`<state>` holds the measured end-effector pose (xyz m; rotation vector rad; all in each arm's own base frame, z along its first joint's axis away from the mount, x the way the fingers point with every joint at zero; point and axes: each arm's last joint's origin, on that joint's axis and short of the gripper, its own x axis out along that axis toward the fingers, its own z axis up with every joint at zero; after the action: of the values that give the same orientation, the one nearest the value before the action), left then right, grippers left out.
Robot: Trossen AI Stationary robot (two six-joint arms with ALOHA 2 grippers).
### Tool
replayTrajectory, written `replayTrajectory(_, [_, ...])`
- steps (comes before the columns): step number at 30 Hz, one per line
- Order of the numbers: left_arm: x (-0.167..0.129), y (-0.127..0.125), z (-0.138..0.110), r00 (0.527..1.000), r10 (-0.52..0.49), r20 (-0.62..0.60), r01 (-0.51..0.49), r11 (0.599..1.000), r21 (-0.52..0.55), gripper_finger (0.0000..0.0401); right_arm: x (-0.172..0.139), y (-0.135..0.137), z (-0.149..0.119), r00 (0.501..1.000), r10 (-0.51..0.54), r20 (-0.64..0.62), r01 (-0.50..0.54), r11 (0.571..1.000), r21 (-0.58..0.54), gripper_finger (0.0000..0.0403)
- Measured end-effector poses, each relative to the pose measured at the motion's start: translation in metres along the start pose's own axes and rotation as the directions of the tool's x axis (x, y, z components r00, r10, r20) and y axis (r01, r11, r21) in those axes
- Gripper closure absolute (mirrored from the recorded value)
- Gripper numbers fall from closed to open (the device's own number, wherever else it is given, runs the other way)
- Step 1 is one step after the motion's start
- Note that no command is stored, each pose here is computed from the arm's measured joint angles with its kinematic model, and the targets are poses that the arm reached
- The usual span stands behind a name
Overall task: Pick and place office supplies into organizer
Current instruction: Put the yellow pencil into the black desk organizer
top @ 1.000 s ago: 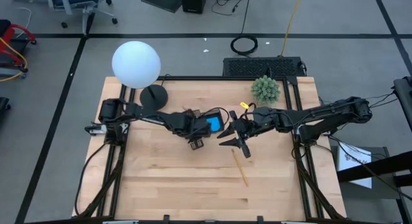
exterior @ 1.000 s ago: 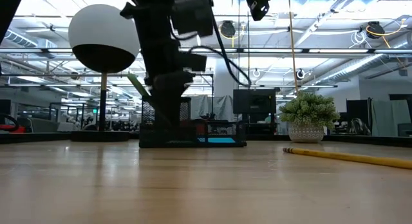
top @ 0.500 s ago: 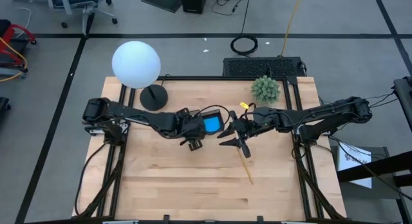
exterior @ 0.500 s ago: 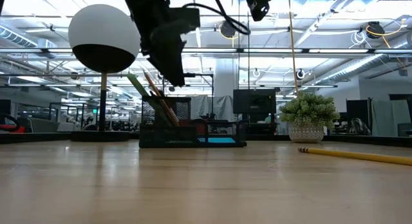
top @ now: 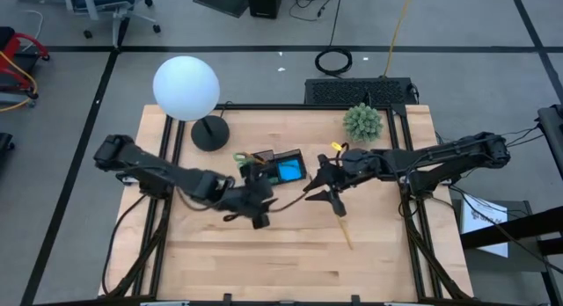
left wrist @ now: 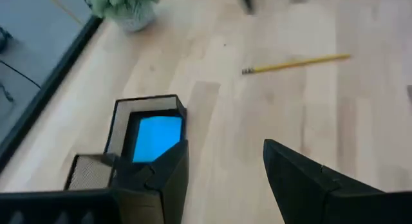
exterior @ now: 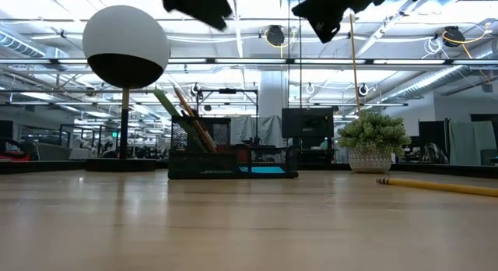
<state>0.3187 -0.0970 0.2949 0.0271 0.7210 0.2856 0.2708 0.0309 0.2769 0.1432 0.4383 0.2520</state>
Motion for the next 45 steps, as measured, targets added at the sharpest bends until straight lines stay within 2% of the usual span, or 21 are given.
replayTrajectory(4, [-0.024, -0.016, 0.0, 0.995, 0.018, 0.098, -0.021, 0.999, 0.028, 0.0205, 0.001, 0.003, -0.003, 0.997, -0.07, -0.019, 0.07, 0.997, -0.011, 0.0284])
replayTrajectory(11, [-0.046, -0.037, -0.01, 0.983, 0.057, 0.172, -0.072, 0.994, 0.08, 0.0206, 0.002, 0.015, 0.0, 0.998, -0.067, -0.005, 0.067, 0.998, -0.005, 0.0284])
replayTrajectory(17, [-0.061, -0.037, -0.009, 0.975, 0.064, 0.214, -0.08, 0.994, 0.069, 0.0206, 0.002, 0.024, 0.001, 0.988, -0.157, 0.005, 0.157, 0.988, -0.013, 0.0284])
replayTrajectory(21, [-0.07, -0.039, -0.011, 0.973, 0.039, 0.226, -0.065, 0.992, 0.105, 0.0206, -0.001, 0.028, 0.003, 0.989, -0.146, 0.02, 0.147, 0.985, -0.088, 0.0284])
replayTrajectory(26, [-0.086, -0.04, -0.008, 0.962, -0.005, 0.274, -0.031, 0.992, 0.126, 0.0206, -0.001, 0.029, 0.004, 0.989, -0.142, 0.031, 0.145, 0.986, -0.082, 0.0284])
replayTrajectory(30, [-0.098, -0.04, -0.004, 0.946, -0.052, 0.319, 0.018, 0.994, 0.111, 0.0206, 0.0, 0.028, 0.0, 0.989, -0.143, 0.027, 0.143, 0.99, 0.001, 0.0284])
replayTrajectory(32, [-0.103, -0.042, -0.006, 0.945, -0.091, 0.314, 0.043, 0.987, 0.156, 0.0206, 0.001, 0.028, -0.005, 0.99, -0.143, 0.013, 0.141, 0.987, 0.077, 0.0284])
replayTrajectory(36, [-0.106, -0.046, -0.008, 0.943, -0.145, 0.3, 0.075, 0.97, 0.232, 0.0206, 0.001, 0.026, -0.007, 0.989, -0.148, 0.007, 0.147, 0.983, 0.112, 0.0284])
replayTrajectory(41, [-0.103, -0.04, -0.004, 0.942, -0.055, 0.33, -0.005, 0.984, 0.178, 0.0206, -0.001, 0.02, -0.003, 0.984, -0.178, 0.01, 0.17, 0.952, 0.255, 0.0284])
replayTrajectory(45, [-0.103, -0.033, -0.002, 0.94, -0.003, 0.34, -0.036, 0.994, 0.107, 0.0206, 0.0, 0.024, -0.006, 0.965, -0.263, 0.006, 0.25, 0.925, 0.285, 0.0284])
